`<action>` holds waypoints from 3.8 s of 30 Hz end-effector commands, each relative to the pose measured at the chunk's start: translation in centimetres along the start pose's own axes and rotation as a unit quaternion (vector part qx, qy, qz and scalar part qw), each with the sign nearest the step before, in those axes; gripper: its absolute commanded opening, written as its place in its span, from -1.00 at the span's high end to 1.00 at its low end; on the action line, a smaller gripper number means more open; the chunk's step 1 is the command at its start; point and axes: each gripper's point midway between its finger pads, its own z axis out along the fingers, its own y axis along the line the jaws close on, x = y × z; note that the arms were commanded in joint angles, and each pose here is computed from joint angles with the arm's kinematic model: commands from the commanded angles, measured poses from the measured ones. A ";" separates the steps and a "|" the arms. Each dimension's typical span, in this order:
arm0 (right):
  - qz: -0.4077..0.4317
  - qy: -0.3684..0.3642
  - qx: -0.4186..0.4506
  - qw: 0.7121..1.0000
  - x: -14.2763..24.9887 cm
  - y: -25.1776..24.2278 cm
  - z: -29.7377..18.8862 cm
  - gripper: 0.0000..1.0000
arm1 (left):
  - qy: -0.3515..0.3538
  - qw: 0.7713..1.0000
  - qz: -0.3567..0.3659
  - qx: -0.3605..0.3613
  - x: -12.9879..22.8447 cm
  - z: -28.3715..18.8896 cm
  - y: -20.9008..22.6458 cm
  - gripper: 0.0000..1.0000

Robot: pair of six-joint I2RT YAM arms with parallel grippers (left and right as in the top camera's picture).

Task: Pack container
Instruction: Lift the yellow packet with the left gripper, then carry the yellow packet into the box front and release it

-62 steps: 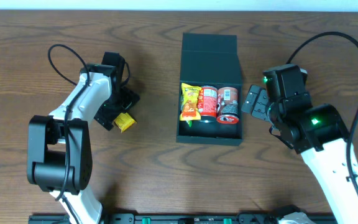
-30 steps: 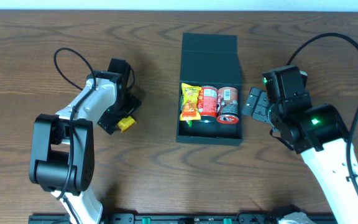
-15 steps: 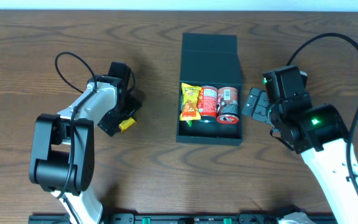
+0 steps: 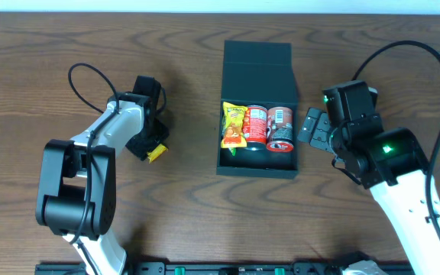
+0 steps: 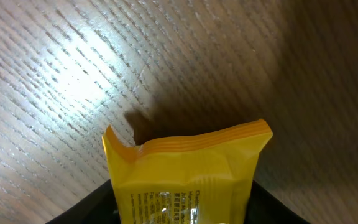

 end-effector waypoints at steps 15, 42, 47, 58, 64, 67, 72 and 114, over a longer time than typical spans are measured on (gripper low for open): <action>0.009 -0.011 0.013 1.000 -0.5 -0.5 0.0 -0.99 | 0.008 0.997 0.070 -0.013 0.3 0.6 0.6 0.05; 0.011 -0.022 0.019 1.000 -1.0 -0.7 0.0 -0.98 | 0.006 0.952 0.305 0.028 0.2 -2.2 -1.3 0.07; 0.011 -0.022 0.019 1.000 -1.0 -0.7 0.0 -0.98 | -0.016 0.950 0.309 0.047 -0.1 -4.5 -1.8 0.05; 0.011 -0.022 0.018 1.000 -1.0 -0.7 0.0 -0.98 | -0.075 0.919 0.372 0.105 2.9 -10.7 -4.2 0.08; 0.011 -0.023 0.020 0.999 -1.0 -0.8 0.0 -0.98 | -0.096 0.895 0.414 0.135 5.5 -13.2 -6.7 0.07; 0.011 -0.025 0.023 0.999 -1.1 -0.9 0.0 -0.98 | -0.101 0.886 0.430 0.143 6.6 -13.8 -7.6 0.08; 0.011 -0.025 0.023 0.999 -1.1 -0.9 0.0 -0.98 | -0.098 0.887 0.422 0.159 8.7 -14.5 -8.7 0.06; -0.049 0.040 0.003 0.998 1.2 0.5 2.0 -0.98 | -0.108 0.947 0.186 0.240 12.4 -18.0 -12.7 -0.14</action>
